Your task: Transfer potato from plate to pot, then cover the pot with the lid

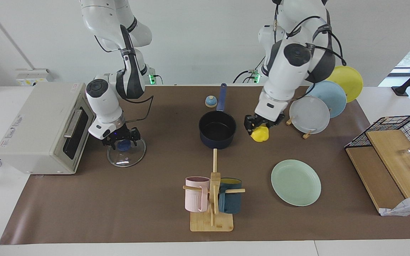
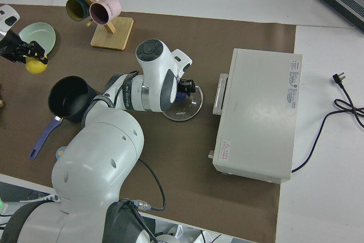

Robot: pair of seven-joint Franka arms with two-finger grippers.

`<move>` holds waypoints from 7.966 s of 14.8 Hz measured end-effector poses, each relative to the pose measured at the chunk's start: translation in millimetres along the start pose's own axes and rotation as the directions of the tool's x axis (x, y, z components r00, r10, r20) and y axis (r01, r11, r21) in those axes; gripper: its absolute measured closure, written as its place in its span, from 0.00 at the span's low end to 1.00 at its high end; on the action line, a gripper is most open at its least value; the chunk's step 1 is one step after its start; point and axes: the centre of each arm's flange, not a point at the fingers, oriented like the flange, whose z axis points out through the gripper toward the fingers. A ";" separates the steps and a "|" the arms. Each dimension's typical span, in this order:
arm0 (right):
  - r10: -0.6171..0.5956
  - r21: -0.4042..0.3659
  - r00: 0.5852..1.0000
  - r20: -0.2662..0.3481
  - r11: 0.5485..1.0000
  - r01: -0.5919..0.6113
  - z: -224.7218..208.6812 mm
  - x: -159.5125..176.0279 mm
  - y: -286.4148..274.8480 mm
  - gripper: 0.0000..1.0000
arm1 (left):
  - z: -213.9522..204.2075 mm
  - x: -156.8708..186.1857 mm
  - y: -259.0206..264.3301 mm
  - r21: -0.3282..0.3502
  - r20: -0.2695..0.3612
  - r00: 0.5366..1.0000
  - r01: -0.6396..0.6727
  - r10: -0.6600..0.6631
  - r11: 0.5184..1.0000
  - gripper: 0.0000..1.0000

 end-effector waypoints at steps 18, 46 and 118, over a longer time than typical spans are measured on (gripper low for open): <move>-0.028 0.031 0.997 0.066 0.999 0.026 -68.6 47.0 -21.3 0.34 | 116.2 -62.8 8.6 0.013 0.006 0.998 -0.059 0.059 0.998 0.34; 0.202 0.058 0.978 0.048 0.977 -0.205 -129.4 56.3 -230.1 0.34 | -161.8 88.8 -171.4 0.024 -0.002 0.996 -0.095 0.095 0.995 0.00; 0.234 -0.044 0.967 0.096 0.972 -0.231 -260.1 50.2 14.2 0.00 | -251.3 93.3 -286.6 0.092 0.050 0.979 -0.204 0.200 0.975 0.00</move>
